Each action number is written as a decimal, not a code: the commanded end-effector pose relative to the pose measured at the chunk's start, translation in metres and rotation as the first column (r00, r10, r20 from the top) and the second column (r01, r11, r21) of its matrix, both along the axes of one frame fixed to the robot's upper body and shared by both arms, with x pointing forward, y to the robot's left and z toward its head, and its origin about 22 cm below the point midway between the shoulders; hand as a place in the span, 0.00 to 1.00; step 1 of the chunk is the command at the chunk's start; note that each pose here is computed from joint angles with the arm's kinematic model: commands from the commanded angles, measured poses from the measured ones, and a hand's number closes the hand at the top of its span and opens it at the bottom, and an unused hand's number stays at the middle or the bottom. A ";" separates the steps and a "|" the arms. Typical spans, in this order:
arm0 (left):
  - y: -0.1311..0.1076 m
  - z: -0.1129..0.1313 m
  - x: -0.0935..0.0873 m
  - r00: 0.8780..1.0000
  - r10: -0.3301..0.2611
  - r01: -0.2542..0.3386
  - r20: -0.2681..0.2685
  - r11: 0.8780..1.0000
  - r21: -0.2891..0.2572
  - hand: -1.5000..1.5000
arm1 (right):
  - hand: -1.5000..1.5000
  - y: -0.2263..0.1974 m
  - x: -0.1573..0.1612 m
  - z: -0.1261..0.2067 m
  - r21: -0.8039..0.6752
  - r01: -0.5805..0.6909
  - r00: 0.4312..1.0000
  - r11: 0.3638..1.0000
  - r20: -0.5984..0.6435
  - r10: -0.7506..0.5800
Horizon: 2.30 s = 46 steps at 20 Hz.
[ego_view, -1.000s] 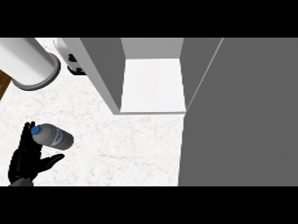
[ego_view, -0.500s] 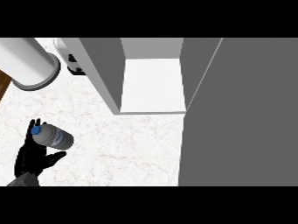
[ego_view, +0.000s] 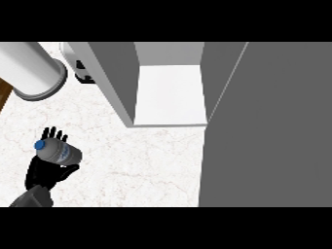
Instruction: Pick up the bottled water, place it into the cabinet and close the cabinet
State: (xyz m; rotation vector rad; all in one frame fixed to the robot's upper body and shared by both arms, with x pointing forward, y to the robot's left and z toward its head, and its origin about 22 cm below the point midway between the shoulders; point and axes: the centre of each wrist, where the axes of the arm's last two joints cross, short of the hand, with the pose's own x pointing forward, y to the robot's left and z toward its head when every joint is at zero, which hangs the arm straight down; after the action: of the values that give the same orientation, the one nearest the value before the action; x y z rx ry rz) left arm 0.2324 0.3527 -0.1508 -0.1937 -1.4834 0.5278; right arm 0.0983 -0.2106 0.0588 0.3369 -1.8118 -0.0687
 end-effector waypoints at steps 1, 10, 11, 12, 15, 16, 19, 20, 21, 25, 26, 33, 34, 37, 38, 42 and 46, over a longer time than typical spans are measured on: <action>-0.022 -0.003 0.010 0.996 -0.053 0.057 0.072 0.997 -0.057 0.00 | 0.00 -0.004 0.007 -0.010 -0.004 -0.009 1.000 1.000 -0.010 0.009; -0.025 -0.001 0.015 0.991 -0.109 0.111 0.076 0.993 -0.032 1.00 | 0.00 -0.019 0.010 -0.006 -0.002 0.009 1.000 1.000 0.013 -0.009; -0.027 -0.004 0.010 0.992 -0.085 0.088 0.096 0.995 -0.035 1.00 | 0.00 -0.004 -0.001 -0.013 -0.017 -0.034 0.999 0.999 -0.008 0.034; -0.028 -0.004 0.009 0.988 -0.105 0.111 0.109 0.993 -0.050 1.00 | 0.00 0.005 0.004 -0.011 -0.014 0.009 1.000 1.000 0.008 -0.009; -0.027 0.001 0.017 0.989 -0.100 0.102 0.109 0.995 -0.017 1.00 | 0.00 0.010 -0.003 -0.013 -0.006 -0.008 1.000 1.000 -0.018 0.008; -0.036 -0.004 0.014 0.985 -0.131 0.134 0.115 0.991 -0.018 1.00 | 0.00 -0.009 -0.003 -0.010 -0.012 -0.017 1.000 1.000 -0.004 0.017; -0.032 -0.005 0.010 0.976 -0.188 0.193 0.112 0.980 -0.037 1.00 | 0.00 0.000 -0.006 -0.020 -0.016 -0.012 1.000 1.000 -0.003 0.012; -0.039 -0.011 0.002 0.969 -0.216 0.223 0.117 0.973 -0.052 1.00 | 0.00 0.009 0.000 -0.011 0.003 0.022 1.000 1.000 -0.014 -0.022; -0.024 -0.006 0.001 0.968 -0.229 0.233 0.102 0.972 -0.035 1.00 | 0.00 0.002 -0.001 -0.019 -0.007 0.003 1.000 1.000 -0.025 -0.003; -0.033 -0.007 0.005 0.966 -0.220 0.227 0.134 0.973 -0.036 1.00 | 0.00 0.006 -0.005 -0.001 0.002 -0.016 1.000 1.000 -0.016 0.016; -0.030 -0.008 -0.001 0.969 -0.206 0.212 0.139 0.976 -0.037 1.00 | 0.00 -0.012 -0.003 -0.013 -0.003 0.006 1.000 1.000 -0.008 -0.006; -0.046 -0.010 0.002 0.963 -0.205 0.224 0.174 0.969 -0.101 1.00 | 0.00 -0.003 0.005 -0.029 -0.004 -0.001 1.000 1.000 -0.009 0.001; -0.052 -0.001 0.018 0.962 -0.224 0.243 0.158 0.963 -0.115 1.00 | 0.00 0.004 0.006 -0.014 -0.010 0.005 1.000 1.000 -0.003 -0.005; -0.055 0.014 0.033 0.954 -0.237 0.260 0.182 0.958 -0.120 1.00 | 0.00 0.006 -0.007 -0.006 -0.003 -0.007 1.000 1.000 -0.022 0.007; -0.048 0.007 0.019 0.960 -0.226 0.247 0.164 0.962 -0.118 1.00 | 0.00 0.003 0.003 -0.004 -0.005 -0.014 1.000 1.000 -0.024 0.013; -0.051 0.025 0.023 0.948 -0.275 0.291 0.158 0.953 -0.088 1.00 | 0.00 -0.012 -0.004 -0.014 0.000 -0.011 1.000 1.000 -0.010 0.011; -0.083 0.040 0.019 0.935 -0.309 0.323 0.172 0.945 -0.056 1.00 | 0.00 0.001 -0.010 -0.019 0.000 -0.016 1.000 1.000 -0.023 0.016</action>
State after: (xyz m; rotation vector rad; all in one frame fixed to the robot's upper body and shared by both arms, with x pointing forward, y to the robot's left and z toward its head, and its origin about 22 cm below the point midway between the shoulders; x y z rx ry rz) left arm 0.2603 0.2907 -0.1217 -0.5147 -1.5260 0.3559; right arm 0.0995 -0.2059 0.0403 0.3386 -1.7939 -0.0583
